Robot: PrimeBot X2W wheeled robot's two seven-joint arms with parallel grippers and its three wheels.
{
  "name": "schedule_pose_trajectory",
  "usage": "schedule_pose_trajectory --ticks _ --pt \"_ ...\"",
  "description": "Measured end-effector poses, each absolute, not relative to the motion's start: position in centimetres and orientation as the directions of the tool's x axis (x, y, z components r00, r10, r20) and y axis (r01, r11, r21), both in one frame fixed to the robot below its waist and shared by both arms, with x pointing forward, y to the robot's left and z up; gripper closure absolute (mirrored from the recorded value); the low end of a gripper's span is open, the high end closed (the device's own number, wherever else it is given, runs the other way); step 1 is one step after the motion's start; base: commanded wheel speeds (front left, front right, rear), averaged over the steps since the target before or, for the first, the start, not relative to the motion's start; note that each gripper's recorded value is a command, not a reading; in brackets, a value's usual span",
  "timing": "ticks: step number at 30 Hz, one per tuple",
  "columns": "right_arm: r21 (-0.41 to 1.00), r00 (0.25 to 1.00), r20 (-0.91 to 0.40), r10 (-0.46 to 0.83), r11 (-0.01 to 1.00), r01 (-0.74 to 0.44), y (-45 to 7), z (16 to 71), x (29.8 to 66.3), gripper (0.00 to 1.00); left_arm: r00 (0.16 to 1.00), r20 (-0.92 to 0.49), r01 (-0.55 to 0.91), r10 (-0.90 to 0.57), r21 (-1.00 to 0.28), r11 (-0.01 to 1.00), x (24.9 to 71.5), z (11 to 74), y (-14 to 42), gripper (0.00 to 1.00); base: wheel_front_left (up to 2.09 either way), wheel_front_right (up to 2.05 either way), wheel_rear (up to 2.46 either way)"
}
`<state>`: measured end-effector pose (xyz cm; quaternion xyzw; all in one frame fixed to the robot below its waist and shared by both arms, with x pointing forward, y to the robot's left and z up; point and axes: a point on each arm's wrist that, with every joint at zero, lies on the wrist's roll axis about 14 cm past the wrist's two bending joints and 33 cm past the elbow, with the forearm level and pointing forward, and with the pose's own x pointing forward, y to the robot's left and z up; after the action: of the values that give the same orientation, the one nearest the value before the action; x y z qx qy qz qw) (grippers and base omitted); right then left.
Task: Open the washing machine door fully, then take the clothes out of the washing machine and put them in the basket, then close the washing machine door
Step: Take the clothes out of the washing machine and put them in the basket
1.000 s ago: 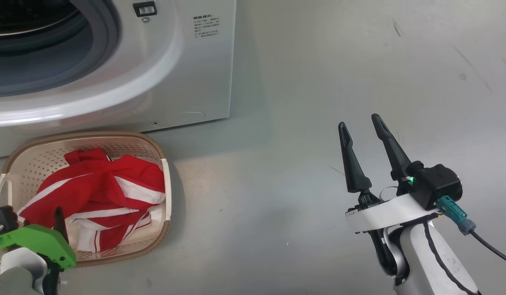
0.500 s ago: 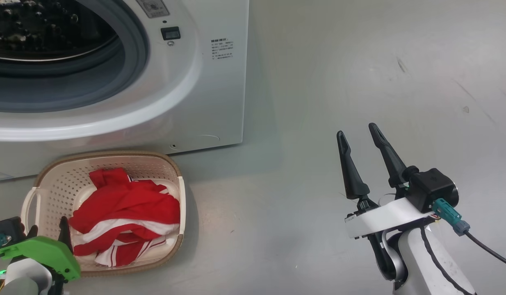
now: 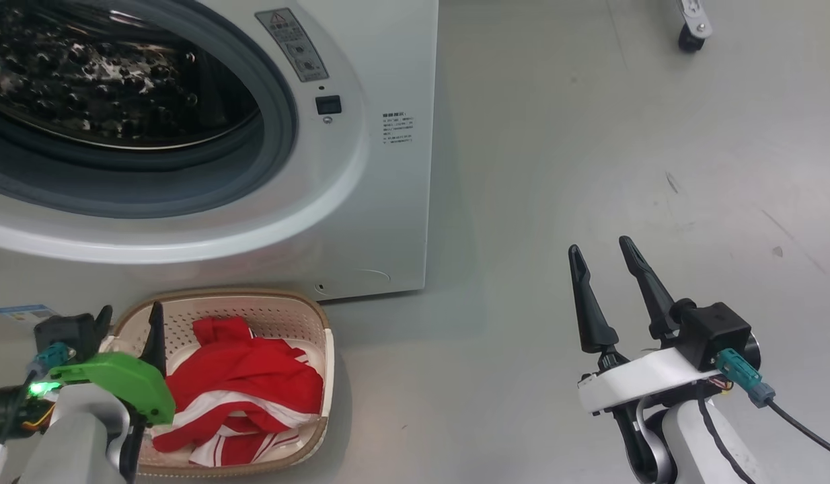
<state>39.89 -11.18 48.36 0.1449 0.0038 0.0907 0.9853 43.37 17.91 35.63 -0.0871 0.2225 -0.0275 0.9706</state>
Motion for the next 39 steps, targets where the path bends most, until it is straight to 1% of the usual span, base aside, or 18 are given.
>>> schedule_pose_trajectory --ticks 5,9,13,19,26,32,39 --pt "0.29 0.981 0.051 0.185 0.938 -0.192 -10.9 49.6 39.3 0.0 0.942 -0.318 0.051 -0.107 -0.18 0.982 44.1 39.5 17.4 0.0 0.0 0.0 0.0" --pt "0.292 0.979 0.072 0.19 0.935 -0.203 -10.7 50.3 38.7 0.0 0.975 -0.192 0.073 -0.112 -0.197 0.978 44.7 43.6 17.0 0.0 0.0 0.0 0.0" --pt "0.29 0.975 0.092 0.201 0.932 -0.219 -10.3 51.0 38.2 0.0 0.989 -0.113 0.07 -0.095 -0.209 0.975 44.1 46.1 17.5 0.0 0.0 0.0 0.0" --pt "0.287 0.968 0.12 0.219 0.926 -0.245 -9.7 52.0 37.0 0.0 0.995 -0.055 0.063 -0.078 -0.234 0.97 41.4 47.6 17.7 0.0 0.0 0.0 0.0" --pt "0.287 0.965 0.135 0.223 0.924 -0.254 -9.5 52.5 36.1 0.0 0.997 0.002 0.078 -0.08 -0.238 0.968 39.5 49.0 17.6 0.0 0.0 0.0 0.0" --pt "0.288 0.967 0.142 0.213 0.926 -0.246 -9.8 52.7 35.9 0.0 0.995 0.025 0.099 -0.096 -0.237 0.966 38.6 49.4 17.0 0.0 0.0 0.0 0.0" --pt "0.288 0.976 0.133 0.173 0.935 -0.205 -10.8 52.5 35.7 0.0 0.993 0.032 0.116 -0.111 -0.232 0.966 37.6 49.4 16.5 0.0 0.0 0.0 0.0"
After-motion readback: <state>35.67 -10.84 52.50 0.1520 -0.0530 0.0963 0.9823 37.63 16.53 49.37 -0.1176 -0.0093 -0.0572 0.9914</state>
